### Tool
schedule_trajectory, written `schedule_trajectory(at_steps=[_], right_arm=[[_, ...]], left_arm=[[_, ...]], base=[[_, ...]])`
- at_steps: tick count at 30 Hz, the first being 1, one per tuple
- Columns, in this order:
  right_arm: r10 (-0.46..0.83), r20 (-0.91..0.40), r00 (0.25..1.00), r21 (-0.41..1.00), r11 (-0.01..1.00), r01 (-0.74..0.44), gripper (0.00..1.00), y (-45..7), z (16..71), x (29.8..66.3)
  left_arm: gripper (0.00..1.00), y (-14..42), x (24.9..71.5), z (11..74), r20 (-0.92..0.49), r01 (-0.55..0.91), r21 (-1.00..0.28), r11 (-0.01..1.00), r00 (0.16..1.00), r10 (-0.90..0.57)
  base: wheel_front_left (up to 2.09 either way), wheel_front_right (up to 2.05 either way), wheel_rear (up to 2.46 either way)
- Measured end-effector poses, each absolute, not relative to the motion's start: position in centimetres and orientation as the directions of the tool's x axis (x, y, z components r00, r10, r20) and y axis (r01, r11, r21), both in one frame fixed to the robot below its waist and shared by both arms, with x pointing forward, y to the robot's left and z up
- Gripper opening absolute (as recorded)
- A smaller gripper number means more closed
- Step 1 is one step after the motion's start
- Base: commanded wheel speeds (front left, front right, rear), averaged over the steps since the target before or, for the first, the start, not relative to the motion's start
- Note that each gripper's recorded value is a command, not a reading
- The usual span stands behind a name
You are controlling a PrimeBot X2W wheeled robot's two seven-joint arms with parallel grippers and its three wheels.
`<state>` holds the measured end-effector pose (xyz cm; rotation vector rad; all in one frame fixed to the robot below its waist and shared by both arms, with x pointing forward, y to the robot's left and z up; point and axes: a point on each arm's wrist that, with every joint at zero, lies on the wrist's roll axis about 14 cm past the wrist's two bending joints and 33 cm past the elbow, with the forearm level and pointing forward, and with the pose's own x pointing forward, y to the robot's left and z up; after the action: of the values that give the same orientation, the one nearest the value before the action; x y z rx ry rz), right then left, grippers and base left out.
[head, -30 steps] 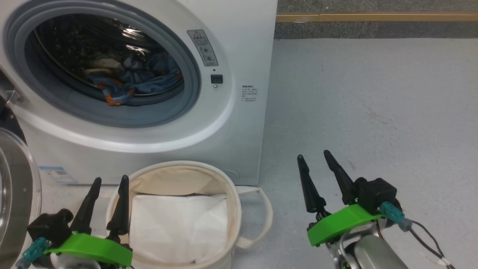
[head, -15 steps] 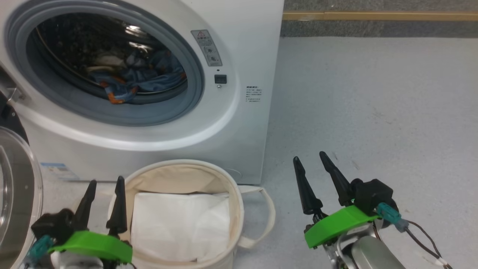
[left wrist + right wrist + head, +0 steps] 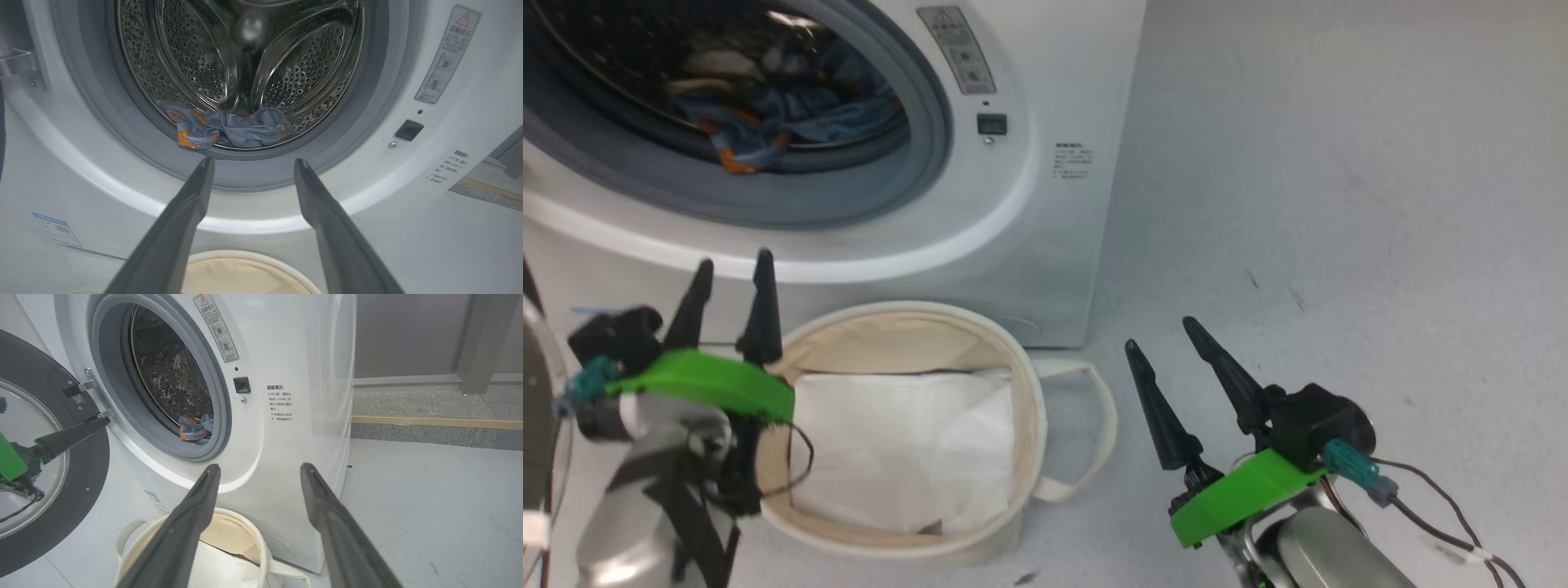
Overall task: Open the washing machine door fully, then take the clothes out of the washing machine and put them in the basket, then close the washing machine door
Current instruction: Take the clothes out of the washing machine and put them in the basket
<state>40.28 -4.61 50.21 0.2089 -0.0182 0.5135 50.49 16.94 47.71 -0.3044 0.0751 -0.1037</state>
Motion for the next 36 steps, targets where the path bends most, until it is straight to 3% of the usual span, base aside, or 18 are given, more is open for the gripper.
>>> schedule_trajectory(at_steps=[15, 36], right_arm=[[0.513, 0.090, 0.854, 0.172, 0.837, -0.520, 1.00, -5.0, 49.4, 42.2], [0.463, 0.002, 0.886, 0.147, 0.877, -0.458, 1.00, -7.0, 44.8, 44.1]], left_arm=[[1.00, 14.3, 60.9, 44.4, -0.114, 0.112, -0.335, 0.936, 0.981, -0.158], [1.00, 13.6, 69.1, 38.5, -0.210, 0.067, -0.378, 0.923, 0.965, -0.156]], base=[[0.00, 0.00, 0.00], [0.00, 0.00, 0.00]])
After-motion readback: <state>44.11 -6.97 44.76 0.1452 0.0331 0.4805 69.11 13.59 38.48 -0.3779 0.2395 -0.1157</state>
